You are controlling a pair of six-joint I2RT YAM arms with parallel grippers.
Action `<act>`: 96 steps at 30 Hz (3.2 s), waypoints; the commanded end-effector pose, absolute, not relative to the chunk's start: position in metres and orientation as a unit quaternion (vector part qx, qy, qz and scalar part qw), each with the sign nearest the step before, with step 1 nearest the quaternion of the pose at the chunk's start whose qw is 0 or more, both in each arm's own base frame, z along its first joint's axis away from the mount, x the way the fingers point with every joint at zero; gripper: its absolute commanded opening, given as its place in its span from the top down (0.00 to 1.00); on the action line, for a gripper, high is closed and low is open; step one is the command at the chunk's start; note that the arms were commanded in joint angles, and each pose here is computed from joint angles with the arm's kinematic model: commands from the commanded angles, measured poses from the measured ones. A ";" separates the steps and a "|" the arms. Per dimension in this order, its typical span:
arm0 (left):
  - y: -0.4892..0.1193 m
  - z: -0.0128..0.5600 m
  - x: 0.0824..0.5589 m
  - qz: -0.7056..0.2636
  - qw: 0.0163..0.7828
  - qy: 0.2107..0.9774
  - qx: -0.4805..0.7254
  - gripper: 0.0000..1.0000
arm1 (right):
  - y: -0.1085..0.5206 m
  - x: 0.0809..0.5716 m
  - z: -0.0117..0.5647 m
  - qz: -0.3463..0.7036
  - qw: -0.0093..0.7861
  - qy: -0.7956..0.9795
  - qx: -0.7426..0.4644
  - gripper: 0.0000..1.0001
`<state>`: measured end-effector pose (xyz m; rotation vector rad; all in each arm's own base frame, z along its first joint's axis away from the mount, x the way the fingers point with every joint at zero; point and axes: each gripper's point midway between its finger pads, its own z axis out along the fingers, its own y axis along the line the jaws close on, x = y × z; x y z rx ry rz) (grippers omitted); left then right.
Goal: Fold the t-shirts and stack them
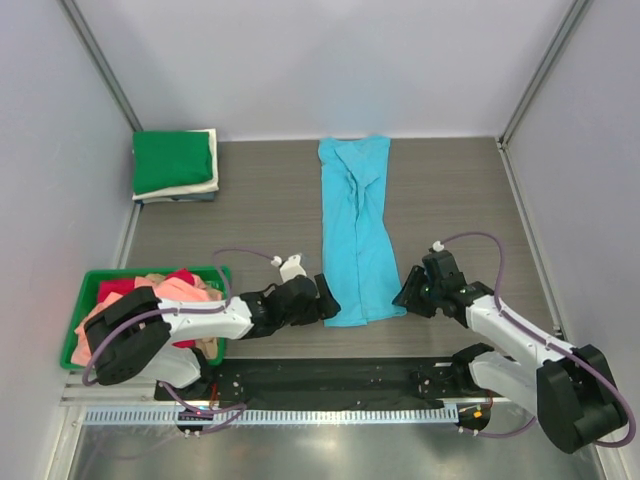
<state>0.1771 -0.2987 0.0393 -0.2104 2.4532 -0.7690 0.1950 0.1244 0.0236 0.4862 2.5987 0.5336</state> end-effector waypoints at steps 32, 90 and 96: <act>-0.272 0.057 0.135 -0.236 0.271 0.929 -0.084 1.00 | 0.138 0.137 0.054 0.234 0.170 0.942 0.172 0.99; -0.267 0.137 0.447 -0.183 0.295 0.938 -0.014 0.08 | 0.102 0.435 0.122 0.101 0.324 0.919 0.201 0.12; -0.249 0.128 0.377 -0.239 0.305 0.920 -0.057 0.15 | 0.108 0.351 0.095 0.154 0.286 0.924 0.200 0.23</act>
